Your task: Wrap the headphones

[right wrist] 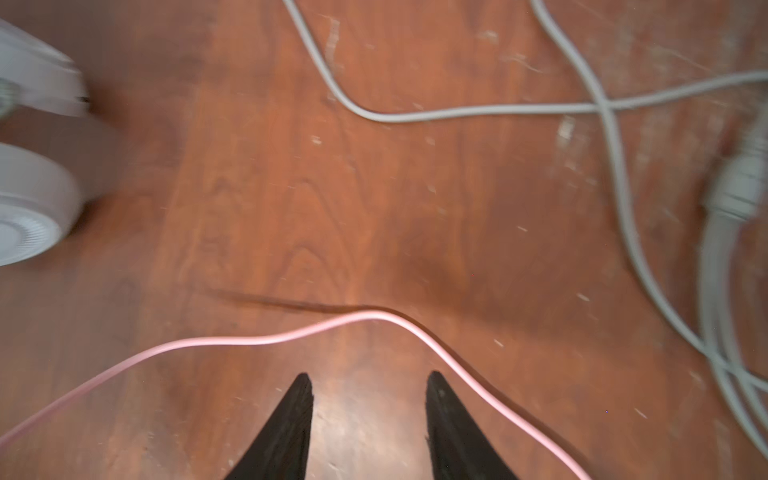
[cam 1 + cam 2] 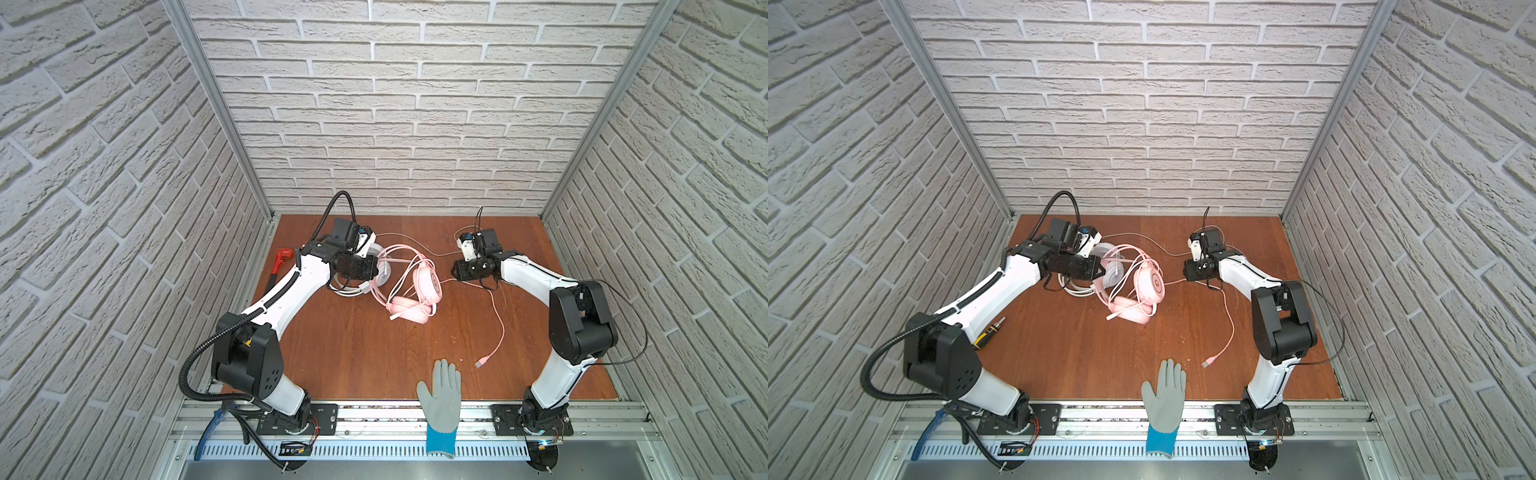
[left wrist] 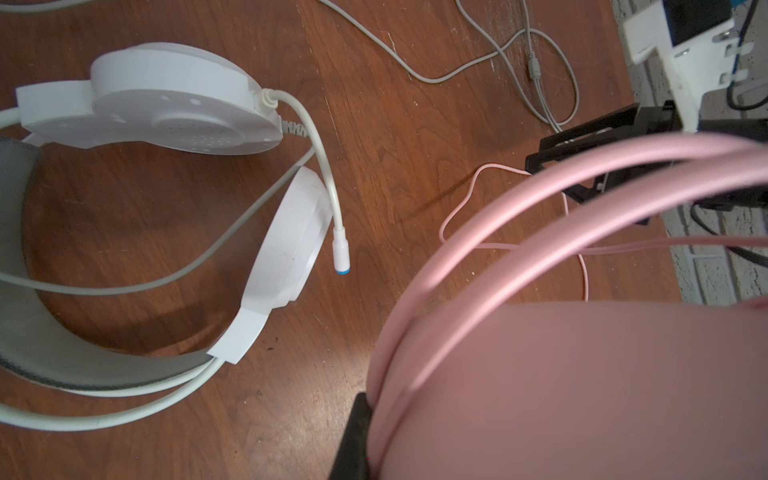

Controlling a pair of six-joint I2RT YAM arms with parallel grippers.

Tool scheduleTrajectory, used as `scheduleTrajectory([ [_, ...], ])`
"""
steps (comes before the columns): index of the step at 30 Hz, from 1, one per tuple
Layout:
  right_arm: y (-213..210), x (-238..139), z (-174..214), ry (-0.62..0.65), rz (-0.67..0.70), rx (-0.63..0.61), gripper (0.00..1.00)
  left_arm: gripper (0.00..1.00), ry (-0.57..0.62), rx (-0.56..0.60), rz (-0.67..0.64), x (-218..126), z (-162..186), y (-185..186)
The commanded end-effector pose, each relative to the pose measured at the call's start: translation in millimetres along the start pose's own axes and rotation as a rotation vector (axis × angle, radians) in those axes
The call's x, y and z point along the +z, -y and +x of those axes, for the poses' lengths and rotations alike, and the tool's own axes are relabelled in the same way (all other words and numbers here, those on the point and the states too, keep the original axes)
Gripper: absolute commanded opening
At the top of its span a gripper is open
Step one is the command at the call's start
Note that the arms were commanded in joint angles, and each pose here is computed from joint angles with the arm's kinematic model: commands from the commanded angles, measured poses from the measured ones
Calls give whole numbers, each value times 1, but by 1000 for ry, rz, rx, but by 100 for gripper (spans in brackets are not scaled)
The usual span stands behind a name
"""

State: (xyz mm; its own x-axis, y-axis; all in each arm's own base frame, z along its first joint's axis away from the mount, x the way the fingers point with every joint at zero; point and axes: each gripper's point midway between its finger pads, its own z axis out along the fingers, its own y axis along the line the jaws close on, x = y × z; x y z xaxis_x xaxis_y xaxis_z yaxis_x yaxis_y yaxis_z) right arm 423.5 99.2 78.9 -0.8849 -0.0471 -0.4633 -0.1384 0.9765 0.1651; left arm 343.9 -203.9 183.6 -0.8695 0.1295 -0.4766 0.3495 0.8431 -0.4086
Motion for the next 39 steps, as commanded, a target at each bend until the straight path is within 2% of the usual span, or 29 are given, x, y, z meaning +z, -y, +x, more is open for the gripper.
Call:
scheduleTrajectory([
  [1,32,-11,23,-115,141,47,46,0,84,11,74,-15,-17,15],
  [10,79,-8,49,-226,271,141,45,0,81,6,72,-13,-16,12],
  [13,87,-3,57,-254,277,169,44,0,78,4,71,-11,-15,10],
  [18,93,5,64,-274,278,192,43,0,76,0,69,-10,-14,9],
  [31,107,5,83,-333,334,190,27,0,74,-5,64,-10,-15,7],
  [39,104,9,96,-371,309,198,24,0,77,-6,65,-9,-16,7],
])
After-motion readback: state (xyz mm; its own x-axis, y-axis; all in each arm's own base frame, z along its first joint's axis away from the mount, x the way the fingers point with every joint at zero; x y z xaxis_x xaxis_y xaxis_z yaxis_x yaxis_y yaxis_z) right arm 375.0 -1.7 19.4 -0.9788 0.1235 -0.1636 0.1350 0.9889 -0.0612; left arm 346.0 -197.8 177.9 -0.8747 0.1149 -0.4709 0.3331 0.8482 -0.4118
